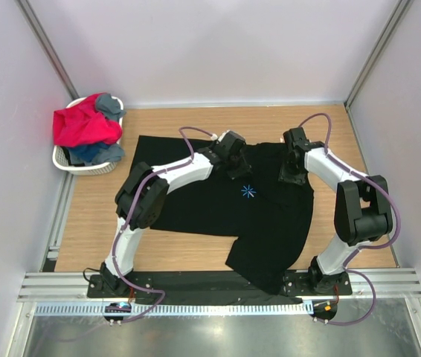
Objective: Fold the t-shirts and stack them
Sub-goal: Fold the tshirt
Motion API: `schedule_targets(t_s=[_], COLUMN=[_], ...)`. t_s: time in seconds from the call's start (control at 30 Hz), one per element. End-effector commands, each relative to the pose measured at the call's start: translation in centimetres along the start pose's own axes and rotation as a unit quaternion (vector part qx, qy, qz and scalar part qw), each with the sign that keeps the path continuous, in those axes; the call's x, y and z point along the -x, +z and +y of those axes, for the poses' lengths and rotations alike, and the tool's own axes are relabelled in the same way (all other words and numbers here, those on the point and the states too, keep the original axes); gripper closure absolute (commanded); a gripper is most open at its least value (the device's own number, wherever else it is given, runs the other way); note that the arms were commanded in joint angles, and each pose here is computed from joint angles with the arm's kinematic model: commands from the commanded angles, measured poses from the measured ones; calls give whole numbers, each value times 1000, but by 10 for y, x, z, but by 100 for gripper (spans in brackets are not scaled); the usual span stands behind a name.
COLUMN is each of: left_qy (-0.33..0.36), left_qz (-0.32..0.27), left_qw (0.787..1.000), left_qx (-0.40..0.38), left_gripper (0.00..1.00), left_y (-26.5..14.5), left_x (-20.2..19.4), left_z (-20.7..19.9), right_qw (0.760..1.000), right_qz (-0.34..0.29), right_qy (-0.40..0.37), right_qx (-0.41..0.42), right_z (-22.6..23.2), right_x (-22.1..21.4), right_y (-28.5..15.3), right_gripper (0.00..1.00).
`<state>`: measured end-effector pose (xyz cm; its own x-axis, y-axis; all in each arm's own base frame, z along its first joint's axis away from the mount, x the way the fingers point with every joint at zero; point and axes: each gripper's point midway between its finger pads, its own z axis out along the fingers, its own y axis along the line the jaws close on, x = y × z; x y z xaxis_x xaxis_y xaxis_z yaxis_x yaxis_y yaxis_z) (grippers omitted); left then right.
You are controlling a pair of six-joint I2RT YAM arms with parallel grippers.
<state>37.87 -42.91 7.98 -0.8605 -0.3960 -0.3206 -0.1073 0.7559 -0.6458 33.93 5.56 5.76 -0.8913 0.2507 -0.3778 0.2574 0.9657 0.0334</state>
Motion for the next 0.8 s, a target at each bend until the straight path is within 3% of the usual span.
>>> schedule_targets(t_s=[0.0,0.1,0.17,0.23,0.33,0.5,0.77], left_qy=[15,17,33,45,68,69,109], left_qz=[10,21,28,39,58,23,-28], left_qw=[999,999,998,997,995,997,991], left_qx=[30,36,39,46,37,-19,-78], left_gripper=[100,91,63,47,41,44,62], left_y=[-23,-24,-22,-24,-32,-41,-13], left_x=[-2,-6,-9,-14,-26,-24,-10], left_z=[-1,2,5,11,22,14,2], right_qw=[999,998,997,997,997,996,995], right_qz=[-17,-20,-19,-17,-17,-11,-21], right_qy=[21,24,27,33,38,36,38], right_qx=[-34,-58,-67,-63,-58,-84,-89], right_z=[-15,-24,-27,-25,-24,-36,-38], right_x=[-1,-4,-5,-6,-7,-16,-10], right_y=[-4,0,1,2,1,8,14], right_gripper=[63,63,63,63,63,63,65])
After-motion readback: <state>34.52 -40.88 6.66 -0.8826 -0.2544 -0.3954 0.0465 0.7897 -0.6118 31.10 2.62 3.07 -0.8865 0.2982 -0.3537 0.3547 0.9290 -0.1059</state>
